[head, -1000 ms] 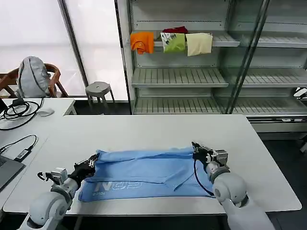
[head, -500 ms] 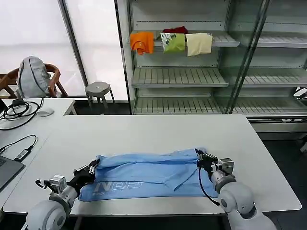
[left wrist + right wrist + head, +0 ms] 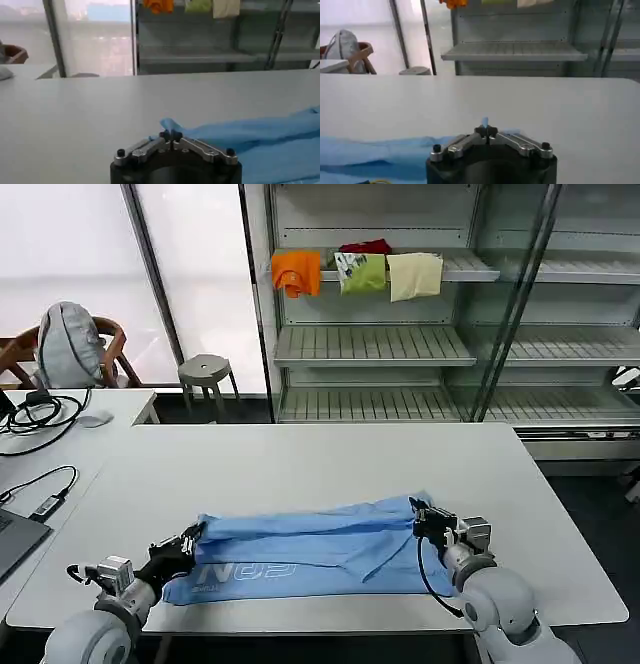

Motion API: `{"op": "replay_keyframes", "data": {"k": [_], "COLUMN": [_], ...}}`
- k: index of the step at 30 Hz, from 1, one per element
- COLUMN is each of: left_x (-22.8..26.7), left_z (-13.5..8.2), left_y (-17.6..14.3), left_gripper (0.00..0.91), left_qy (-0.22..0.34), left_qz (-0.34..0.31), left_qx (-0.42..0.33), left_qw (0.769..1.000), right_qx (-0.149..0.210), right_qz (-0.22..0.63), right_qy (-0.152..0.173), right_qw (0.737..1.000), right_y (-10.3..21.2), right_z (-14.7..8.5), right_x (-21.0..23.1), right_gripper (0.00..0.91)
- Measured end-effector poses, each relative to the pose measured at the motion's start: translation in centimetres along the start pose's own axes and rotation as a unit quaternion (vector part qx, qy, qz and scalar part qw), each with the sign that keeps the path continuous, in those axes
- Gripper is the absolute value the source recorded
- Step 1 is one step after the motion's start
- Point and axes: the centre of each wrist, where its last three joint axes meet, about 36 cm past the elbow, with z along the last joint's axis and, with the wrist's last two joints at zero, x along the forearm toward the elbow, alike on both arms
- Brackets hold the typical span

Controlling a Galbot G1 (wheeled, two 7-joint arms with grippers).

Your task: Fold and organize the clothes.

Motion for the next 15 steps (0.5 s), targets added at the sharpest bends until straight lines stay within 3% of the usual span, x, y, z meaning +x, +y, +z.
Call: {"op": "replay_keyframes", "data": {"k": [15], "left_x": [1.2], "left_z": [0.6], "left_y": [0.0], "left_gripper": [0.02], "left_qy": [0.008], "left_qz": [-0.005], "left_qx": [0.0], "left_qw": [1.0], "right_qx": [0.002], "right_qz": [-0.001], "right_qy": [0.001], "right_qw": [1.0], "right_y": [0.1], "right_z": [0.1], "right_x": [-0.1], "right_gripper": [0.0]}}
